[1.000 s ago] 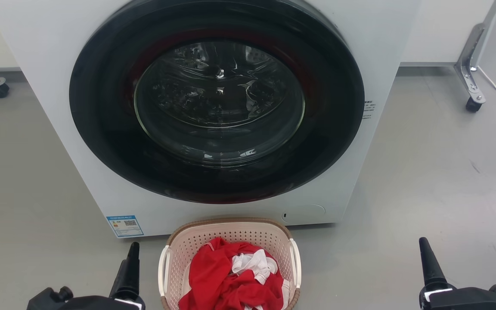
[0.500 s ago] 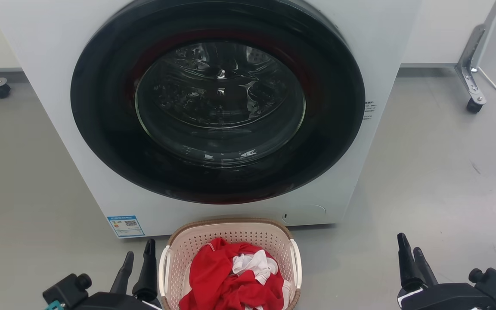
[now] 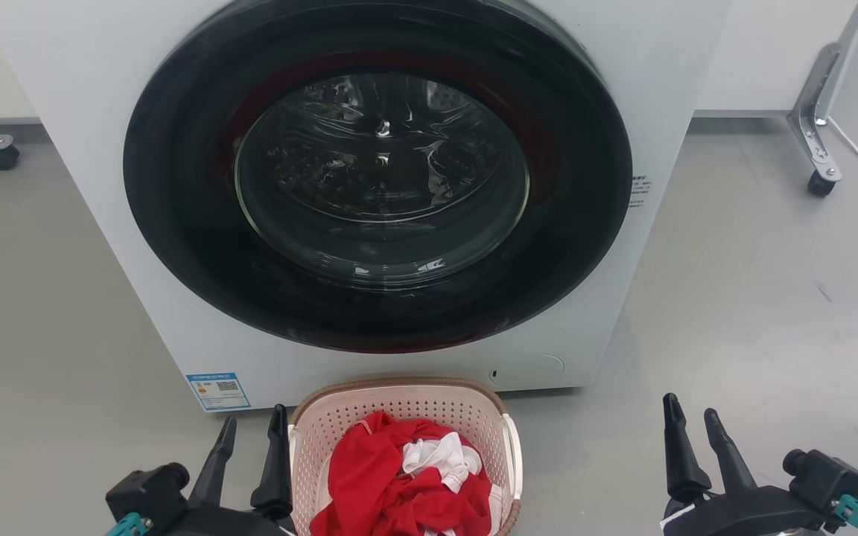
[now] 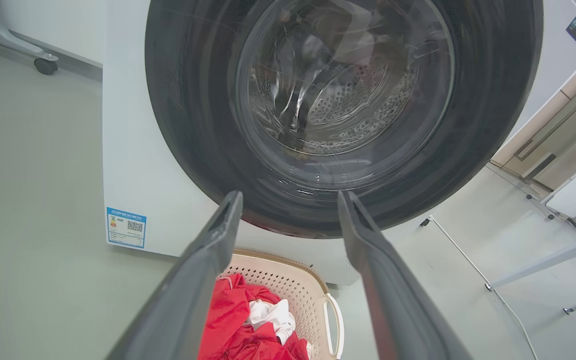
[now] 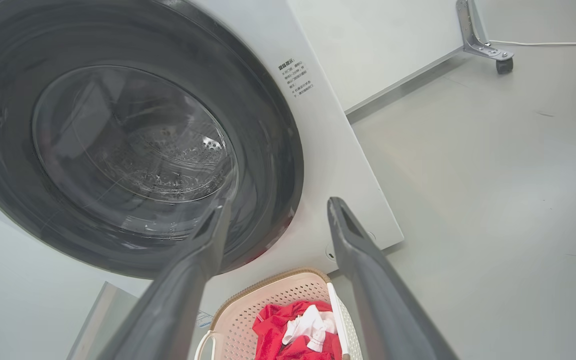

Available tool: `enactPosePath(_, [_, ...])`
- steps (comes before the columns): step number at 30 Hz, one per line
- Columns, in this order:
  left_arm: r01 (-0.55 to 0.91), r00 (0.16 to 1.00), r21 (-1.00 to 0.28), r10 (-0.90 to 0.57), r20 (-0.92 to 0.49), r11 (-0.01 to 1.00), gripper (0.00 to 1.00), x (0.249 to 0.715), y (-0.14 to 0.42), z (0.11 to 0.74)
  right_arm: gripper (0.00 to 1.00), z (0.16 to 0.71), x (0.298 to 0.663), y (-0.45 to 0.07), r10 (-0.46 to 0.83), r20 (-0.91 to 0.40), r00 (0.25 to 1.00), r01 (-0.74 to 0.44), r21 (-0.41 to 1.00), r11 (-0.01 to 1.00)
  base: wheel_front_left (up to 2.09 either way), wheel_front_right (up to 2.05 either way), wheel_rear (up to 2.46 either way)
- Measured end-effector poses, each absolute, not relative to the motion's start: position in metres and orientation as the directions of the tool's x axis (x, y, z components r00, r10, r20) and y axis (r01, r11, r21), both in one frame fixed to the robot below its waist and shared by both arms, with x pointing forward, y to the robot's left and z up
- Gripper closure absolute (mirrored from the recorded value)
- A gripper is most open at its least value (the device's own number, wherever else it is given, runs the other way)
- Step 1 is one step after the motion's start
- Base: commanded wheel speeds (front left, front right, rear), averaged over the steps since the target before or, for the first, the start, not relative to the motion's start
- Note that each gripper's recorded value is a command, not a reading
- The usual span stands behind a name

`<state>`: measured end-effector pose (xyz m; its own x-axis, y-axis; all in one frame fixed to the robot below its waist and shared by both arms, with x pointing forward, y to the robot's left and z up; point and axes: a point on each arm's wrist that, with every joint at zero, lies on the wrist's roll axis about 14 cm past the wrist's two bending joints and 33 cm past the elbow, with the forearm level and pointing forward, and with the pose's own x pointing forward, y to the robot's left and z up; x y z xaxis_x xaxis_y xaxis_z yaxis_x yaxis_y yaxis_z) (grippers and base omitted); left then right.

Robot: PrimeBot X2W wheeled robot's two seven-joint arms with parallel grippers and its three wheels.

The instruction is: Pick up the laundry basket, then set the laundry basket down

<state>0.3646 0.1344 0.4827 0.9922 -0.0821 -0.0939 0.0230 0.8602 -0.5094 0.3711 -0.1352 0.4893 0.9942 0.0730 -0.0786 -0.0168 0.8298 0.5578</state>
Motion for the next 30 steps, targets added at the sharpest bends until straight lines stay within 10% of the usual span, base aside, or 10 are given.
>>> enactPosePath(30, [0.106,0.991,-0.077,-0.099,0.085,0.991,0.00,0.362,0.120,0.514,0.00,0.528,0.368,-0.118,0.100,0.122,0.987,-0.118,0.149,0.982,0.00,0.00,0.00])
